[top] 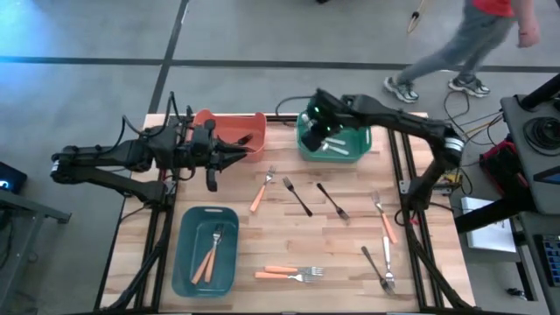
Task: Sort silverware by color (type)
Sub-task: Put the white fork into the green bin
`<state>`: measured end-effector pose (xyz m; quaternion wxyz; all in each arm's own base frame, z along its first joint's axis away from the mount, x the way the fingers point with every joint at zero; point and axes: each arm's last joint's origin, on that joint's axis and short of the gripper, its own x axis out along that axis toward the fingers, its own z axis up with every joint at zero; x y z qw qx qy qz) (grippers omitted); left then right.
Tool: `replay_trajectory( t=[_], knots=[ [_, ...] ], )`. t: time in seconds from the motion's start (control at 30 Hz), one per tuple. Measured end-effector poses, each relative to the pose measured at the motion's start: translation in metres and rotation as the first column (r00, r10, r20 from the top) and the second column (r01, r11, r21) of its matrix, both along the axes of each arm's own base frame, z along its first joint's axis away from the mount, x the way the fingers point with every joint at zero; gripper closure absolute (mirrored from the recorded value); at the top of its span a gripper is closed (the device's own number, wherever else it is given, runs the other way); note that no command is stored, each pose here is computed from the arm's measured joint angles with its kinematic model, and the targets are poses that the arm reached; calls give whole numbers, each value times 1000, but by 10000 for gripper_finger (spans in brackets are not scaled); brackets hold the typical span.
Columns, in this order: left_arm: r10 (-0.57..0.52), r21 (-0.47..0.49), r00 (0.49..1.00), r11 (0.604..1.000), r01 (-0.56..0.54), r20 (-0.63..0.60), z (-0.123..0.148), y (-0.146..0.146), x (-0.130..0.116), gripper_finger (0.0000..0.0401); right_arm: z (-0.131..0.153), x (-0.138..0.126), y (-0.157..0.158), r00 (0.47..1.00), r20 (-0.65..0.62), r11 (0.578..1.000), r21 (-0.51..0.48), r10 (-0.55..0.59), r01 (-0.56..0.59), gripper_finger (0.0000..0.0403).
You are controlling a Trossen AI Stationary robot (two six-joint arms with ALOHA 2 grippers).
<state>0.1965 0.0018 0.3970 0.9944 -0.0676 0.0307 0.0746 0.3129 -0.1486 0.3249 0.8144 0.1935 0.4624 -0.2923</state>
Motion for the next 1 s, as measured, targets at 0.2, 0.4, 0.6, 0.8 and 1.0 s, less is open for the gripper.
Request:
replay_trajectory(
  t=[0.2,0.4,0.6,0.8,1.0],
  knots=[
    [89,1,996,996,-89,28,5,3,-9,361,-35,-3,-47,934,-269,969,-2,237,-246,360],
    [227,-12,973,974,-227,38,6,7,-10,361,-59,-15,-79,808,-406,894,56,427,-444,360],
    [316,-14,948,949,-315,46,6,9,-10,361,-75,-19,-103,731,-411,817,62,544,-573,360],
    [347,-30,935,938,-346,69,8,10,-10,361,-95,-19,-115,722,-375,801,113,582,-587,360],
    [398,-33,915,918,-396,72,8,12,-10,361,-118,-11,-122,716,-376,800,141,588,-583,356]
  ],
)
